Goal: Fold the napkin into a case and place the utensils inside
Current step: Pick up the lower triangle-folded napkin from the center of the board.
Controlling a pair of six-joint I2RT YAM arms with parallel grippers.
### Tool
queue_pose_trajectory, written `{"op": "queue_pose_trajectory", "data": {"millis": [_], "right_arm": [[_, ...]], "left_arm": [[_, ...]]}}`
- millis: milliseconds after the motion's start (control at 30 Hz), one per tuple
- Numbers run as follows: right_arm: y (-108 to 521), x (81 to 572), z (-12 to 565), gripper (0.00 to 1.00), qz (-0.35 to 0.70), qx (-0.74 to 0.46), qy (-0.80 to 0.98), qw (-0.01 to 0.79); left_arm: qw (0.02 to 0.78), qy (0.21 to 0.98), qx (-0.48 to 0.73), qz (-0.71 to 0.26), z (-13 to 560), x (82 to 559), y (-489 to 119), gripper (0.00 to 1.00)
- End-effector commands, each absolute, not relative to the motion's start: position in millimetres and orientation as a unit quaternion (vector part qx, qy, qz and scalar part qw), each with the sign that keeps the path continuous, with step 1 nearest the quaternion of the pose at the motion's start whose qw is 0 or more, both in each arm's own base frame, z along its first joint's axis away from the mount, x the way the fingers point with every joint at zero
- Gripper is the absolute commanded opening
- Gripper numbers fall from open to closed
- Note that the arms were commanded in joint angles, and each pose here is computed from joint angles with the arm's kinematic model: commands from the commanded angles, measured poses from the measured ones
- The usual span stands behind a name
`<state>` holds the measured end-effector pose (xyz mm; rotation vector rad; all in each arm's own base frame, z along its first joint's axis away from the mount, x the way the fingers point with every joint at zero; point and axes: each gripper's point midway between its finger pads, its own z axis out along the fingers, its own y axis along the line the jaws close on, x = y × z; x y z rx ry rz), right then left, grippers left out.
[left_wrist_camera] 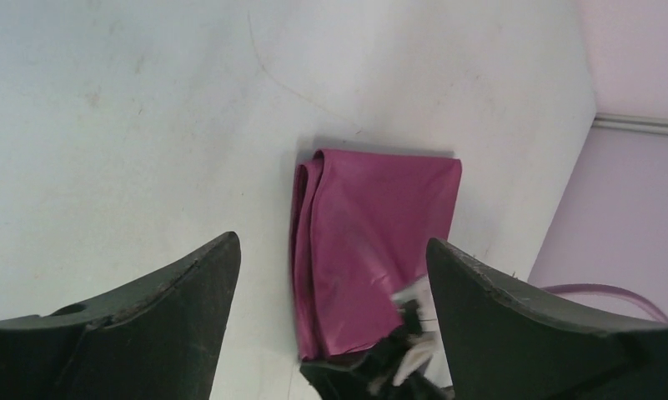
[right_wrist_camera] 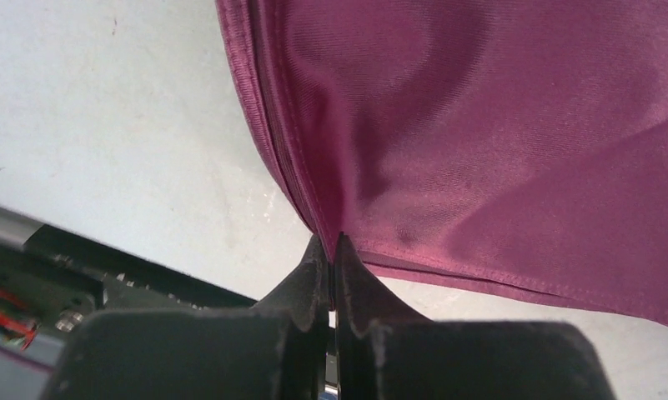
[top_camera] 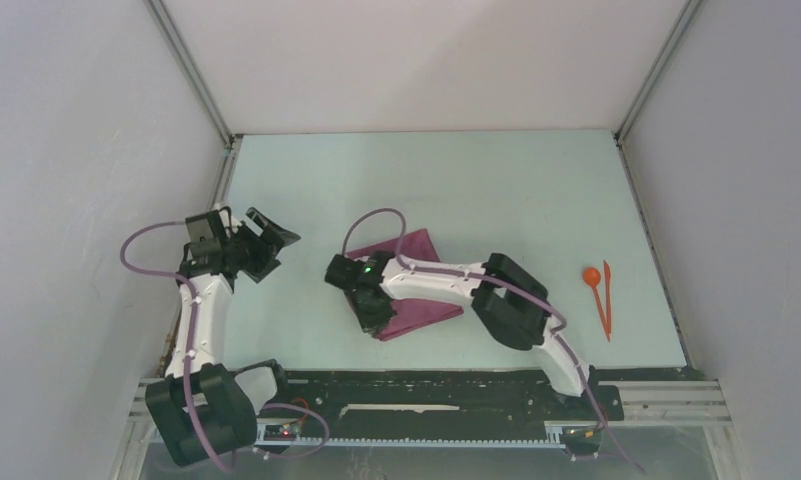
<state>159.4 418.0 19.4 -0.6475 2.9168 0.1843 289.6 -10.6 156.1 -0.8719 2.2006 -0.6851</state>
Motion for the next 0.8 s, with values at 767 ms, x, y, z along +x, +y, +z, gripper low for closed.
{"op": "queue_pose_trajectory", "data": {"millis": [767], "right_arm": [[398, 196, 104, 0.00, 0.433, -0.114, 0.888, 0.103]], "left_arm": [[0.204, 0.815, -0.366, -0.400, 53, 321, -99, 0.79]]}}
